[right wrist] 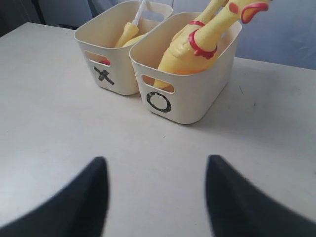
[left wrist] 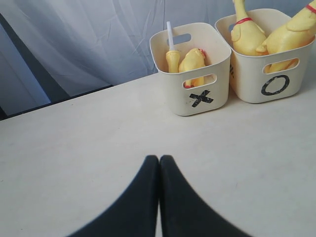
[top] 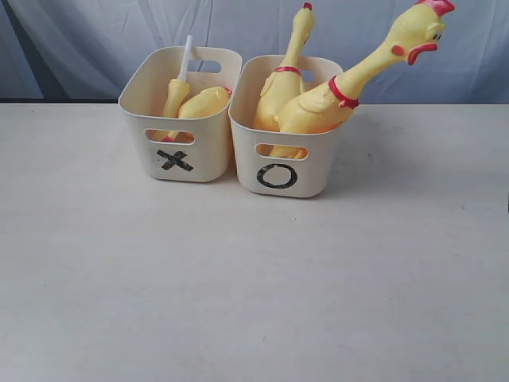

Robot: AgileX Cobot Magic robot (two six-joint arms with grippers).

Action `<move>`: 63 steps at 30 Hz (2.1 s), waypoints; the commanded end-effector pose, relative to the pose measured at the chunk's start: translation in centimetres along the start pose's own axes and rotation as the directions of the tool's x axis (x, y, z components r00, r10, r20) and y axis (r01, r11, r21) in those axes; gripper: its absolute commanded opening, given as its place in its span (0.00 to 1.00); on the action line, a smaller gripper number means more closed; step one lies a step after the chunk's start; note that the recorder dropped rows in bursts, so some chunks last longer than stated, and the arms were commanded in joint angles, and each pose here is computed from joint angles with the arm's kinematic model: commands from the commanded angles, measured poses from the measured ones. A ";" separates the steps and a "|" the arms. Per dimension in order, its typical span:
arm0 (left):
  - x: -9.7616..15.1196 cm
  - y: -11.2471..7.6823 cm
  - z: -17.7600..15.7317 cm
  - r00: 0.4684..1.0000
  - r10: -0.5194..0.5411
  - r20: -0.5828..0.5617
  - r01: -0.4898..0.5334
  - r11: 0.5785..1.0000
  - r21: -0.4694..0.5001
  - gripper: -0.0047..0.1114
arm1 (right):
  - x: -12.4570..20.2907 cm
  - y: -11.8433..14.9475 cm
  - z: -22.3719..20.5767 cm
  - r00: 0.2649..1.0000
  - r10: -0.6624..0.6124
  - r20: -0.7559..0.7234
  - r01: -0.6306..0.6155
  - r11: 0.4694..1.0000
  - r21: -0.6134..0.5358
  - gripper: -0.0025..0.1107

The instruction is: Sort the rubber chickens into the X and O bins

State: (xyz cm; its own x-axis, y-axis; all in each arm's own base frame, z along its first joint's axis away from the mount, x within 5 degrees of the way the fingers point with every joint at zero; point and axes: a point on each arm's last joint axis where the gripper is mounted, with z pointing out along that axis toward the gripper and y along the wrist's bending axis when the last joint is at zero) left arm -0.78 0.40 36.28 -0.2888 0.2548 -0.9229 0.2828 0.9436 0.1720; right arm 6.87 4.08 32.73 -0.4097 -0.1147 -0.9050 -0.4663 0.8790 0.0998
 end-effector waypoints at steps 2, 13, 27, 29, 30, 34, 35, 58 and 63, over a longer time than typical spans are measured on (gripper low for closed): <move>0.1 0.0 0.0 1.000 0.000 0.004 0.000 1.000 -0.001 0.04 | -0.6 0.1 -0.1 0.997 0.033 0.075 -0.031 0.999 -0.016 0.04; 0.1 -0.1 0.0 0.999 -0.034 -0.009 0.033 0.995 -0.092 0.04 | -1.6 0.1 -0.2 0.977 0.105 0.185 -0.100 0.994 -0.036 0.03; 1.4 -0.7 -2.9 0.992 -0.029 0.120 0.046 0.989 -0.142 0.04 | -1.9 0.0 -0.3 0.972 0.079 0.220 -0.076 0.997 -0.021 0.03; 1.6 -0.9 -3.3 0.990 -0.028 0.139 0.050 0.987 -0.154 0.04 | -1.9 0.0 -0.3 0.973 0.079 0.217 -0.076 0.997 -0.020 0.03; 1.7 -0.9 -3.5 0.989 -0.027 0.147 0.051 0.986 -0.158 0.04 | -1.8 0.0 -0.2 0.974 0.082 0.211 -0.079 0.997 -0.022 0.03; 2.0 -1.0 -3.9 0.986 -0.025 0.166 0.052 0.985 -0.163 0.04 | -1.5 0.0 -0.2 0.982 0.082 0.171 -0.080 0.997 -0.018 0.03; 2.0 -1.0 -3.9 0.986 -0.025 0.164 0.052 0.985 -0.162 0.04 | -1.3 0.0 -0.1 0.984 0.086 0.157 -0.084 0.996 -0.019 0.03; 2.0 -1.0 -3.9 0.986 -0.023 0.165 0.051 0.985 -0.167 0.04 | -0.7 0.1 -0.1 0.991 0.101 0.089 -0.099 0.995 -0.025 0.03; 2.0 -1.0 -3.9 0.986 -0.023 0.165 0.051 0.985 -0.167 0.04 | -0.7 0.1 -0.1 0.991 0.101 0.089 -0.099 0.995 -0.025 0.03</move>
State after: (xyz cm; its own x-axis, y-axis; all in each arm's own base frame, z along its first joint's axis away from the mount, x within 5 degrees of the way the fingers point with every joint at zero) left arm -5.09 0.76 35.61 -0.1543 0.1937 -0.9688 0.1185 0.9771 0.1765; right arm 7.09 4.28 33.46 -0.3902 0.0170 -0.9206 -0.4407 0.8744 0.2029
